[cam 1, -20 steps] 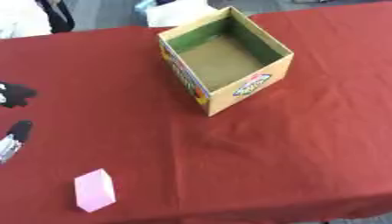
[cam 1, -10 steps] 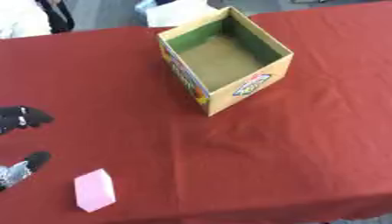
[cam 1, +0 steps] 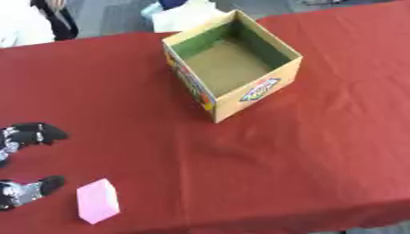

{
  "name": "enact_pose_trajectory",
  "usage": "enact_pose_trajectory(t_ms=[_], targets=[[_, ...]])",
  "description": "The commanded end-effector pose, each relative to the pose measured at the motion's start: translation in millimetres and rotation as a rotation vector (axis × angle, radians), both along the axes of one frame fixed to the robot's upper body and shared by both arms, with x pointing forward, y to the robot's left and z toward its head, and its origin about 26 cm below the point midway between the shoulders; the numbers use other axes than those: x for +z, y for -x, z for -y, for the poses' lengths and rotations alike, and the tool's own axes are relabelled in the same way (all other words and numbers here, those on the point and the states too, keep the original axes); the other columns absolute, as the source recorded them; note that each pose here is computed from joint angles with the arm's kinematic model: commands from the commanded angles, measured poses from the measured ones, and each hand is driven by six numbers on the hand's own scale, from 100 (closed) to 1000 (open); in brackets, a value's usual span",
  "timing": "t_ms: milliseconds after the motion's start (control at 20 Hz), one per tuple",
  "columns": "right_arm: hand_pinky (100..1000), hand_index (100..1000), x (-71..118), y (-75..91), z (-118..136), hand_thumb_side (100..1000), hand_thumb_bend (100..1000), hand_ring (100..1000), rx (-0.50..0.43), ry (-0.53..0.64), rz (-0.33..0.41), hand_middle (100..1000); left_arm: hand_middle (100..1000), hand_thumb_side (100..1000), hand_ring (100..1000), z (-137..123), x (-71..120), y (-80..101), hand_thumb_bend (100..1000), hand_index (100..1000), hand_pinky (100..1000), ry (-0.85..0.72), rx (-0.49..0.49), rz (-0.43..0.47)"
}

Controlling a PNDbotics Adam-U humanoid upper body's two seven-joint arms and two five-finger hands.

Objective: Pick up objects on the table and place them in the box.

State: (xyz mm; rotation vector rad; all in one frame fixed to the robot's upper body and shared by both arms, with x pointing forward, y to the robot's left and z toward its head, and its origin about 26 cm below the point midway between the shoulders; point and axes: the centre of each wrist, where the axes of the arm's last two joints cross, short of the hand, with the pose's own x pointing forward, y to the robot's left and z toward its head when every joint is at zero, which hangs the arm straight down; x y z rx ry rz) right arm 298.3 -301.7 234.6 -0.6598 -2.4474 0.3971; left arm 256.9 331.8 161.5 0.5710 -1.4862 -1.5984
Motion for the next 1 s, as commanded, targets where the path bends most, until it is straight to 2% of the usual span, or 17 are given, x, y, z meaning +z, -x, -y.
enact_pose_trajectory(t_ms=[50, 400, 450, 700, 1000], targets=[[876, 857, 7.8, 2.9, 1, 1000, 216, 836, -0.001, 0.028, 0.02, 804, 810, 941, 777, 5, 11.8, -3.5, 533, 896, 769, -0.03, -0.022, -0.009], [876, 857, 6.3, 3.3, 2, 1000, 216, 836, -0.002, 0.027, 0.015, 804, 810, 941, 777, 11, 20.7, -9.6, 533, 896, 769, -0.044, -0.041, -0.052], [876, 857, 5.9, 3.3, 2, 1000, 215, 836, -0.002, 0.025, 0.014, 804, 811, 848, 787, 12, 20.3, -9.7, 616, 884, 784, -0.045, -0.042, -0.058], [876, 857, 3.3, 4.0, 3, 1000, 215, 836, -0.009, 0.021, 0.006, 804, 810, 820, 792, 23, 11.4, -10.1, 631, 880, 792, -0.084, -0.056, -0.091], [876, 857, 2.3, 4.2, 3, 1000, 215, 836, -0.01, 0.02, 0.003, 804, 807, 790, 794, 34, 7.1, -12.0, 609, 874, 797, -0.088, -0.068, -0.066]])
